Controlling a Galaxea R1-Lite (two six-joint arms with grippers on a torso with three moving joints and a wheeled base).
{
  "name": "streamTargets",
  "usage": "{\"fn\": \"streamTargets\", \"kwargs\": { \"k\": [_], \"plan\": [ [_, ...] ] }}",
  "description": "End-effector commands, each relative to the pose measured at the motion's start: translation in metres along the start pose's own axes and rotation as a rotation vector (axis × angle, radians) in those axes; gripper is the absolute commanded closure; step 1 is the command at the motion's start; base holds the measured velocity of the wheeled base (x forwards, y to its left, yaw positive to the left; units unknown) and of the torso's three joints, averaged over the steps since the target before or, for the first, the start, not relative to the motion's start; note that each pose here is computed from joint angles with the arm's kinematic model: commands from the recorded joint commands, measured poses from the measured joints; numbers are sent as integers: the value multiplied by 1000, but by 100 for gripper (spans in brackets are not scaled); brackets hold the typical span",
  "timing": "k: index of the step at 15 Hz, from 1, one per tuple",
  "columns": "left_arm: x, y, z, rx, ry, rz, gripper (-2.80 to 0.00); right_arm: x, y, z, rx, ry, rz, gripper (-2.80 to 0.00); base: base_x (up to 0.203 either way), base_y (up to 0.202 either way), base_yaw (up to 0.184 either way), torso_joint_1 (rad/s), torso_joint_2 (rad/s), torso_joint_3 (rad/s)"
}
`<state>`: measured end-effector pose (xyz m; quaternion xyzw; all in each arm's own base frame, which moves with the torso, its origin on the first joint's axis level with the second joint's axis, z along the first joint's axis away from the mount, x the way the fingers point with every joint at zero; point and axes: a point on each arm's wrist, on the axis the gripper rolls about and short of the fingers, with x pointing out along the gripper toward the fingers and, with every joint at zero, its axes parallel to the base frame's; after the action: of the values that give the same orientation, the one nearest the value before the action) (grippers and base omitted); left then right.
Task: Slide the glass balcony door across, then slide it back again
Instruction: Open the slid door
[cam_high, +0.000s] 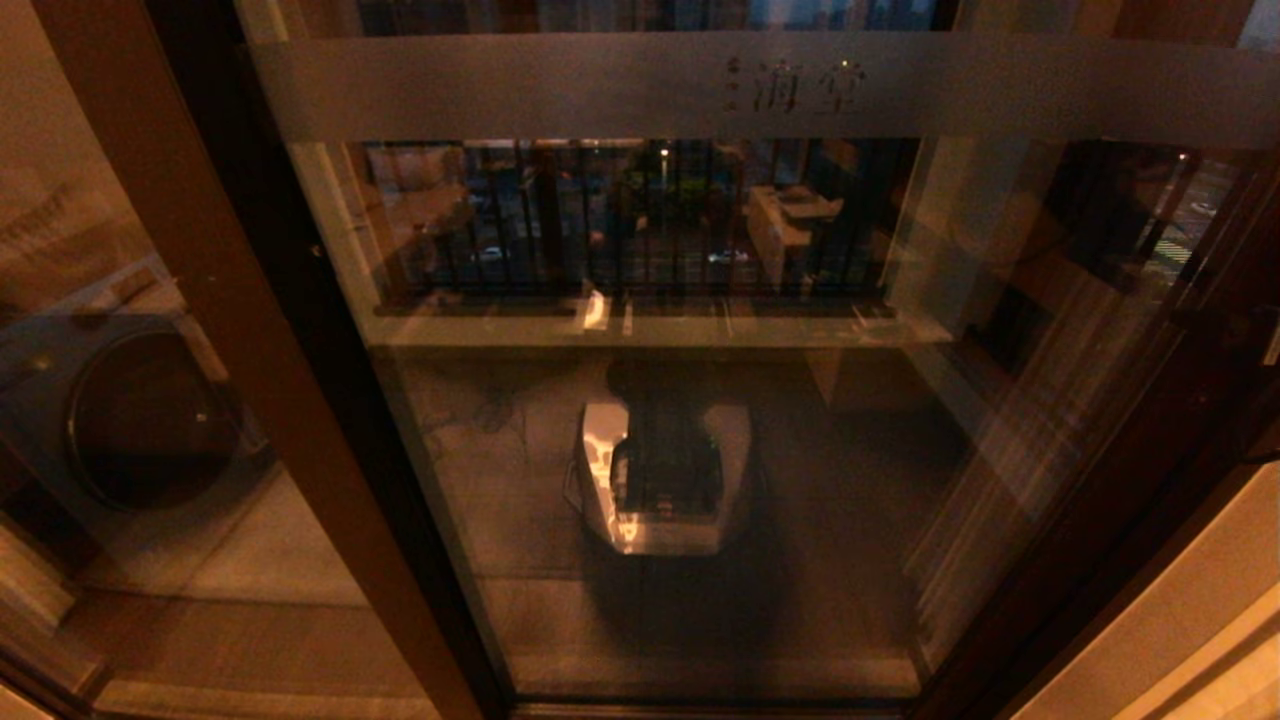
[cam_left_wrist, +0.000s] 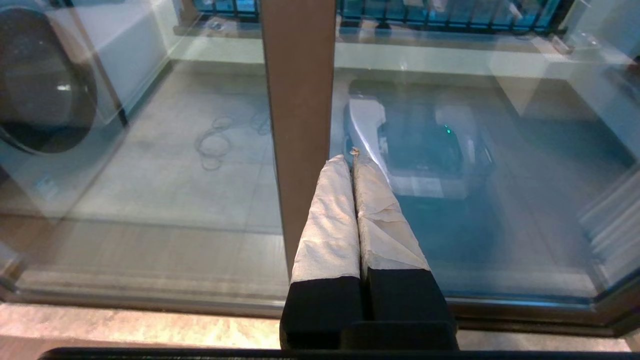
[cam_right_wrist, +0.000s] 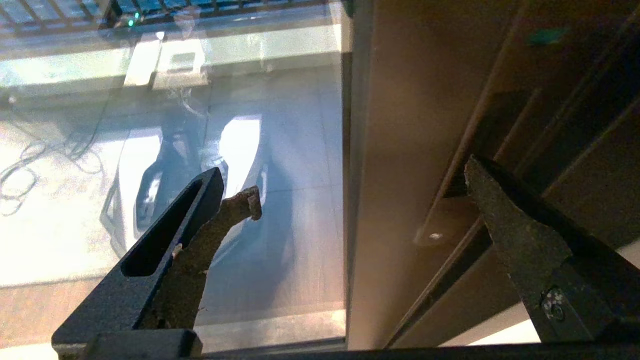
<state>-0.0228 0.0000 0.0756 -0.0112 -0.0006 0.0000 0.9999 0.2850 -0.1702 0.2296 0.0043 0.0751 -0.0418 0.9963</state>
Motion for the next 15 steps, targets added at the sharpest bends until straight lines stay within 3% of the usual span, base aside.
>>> {"fn": "streamTargets", "kwargs": {
  "k": [1, 7, 15],
  "plan": [
    [0, 0, 0, -1, 0, 0, 0, 6, -4, -4, 5, 9, 0, -280, 0, 0, 0, 0, 0, 0],
    [0, 0, 0, -1, 0, 0, 0, 30, -20, -14, 25, 19, -10, -280, 0, 0, 0, 0, 0, 0],
    [0, 0, 0, -1, 0, 0, 0, 37, -6, -20, 64, 28, 30, -280, 0, 0, 0, 0, 0, 0]
  ]
}}
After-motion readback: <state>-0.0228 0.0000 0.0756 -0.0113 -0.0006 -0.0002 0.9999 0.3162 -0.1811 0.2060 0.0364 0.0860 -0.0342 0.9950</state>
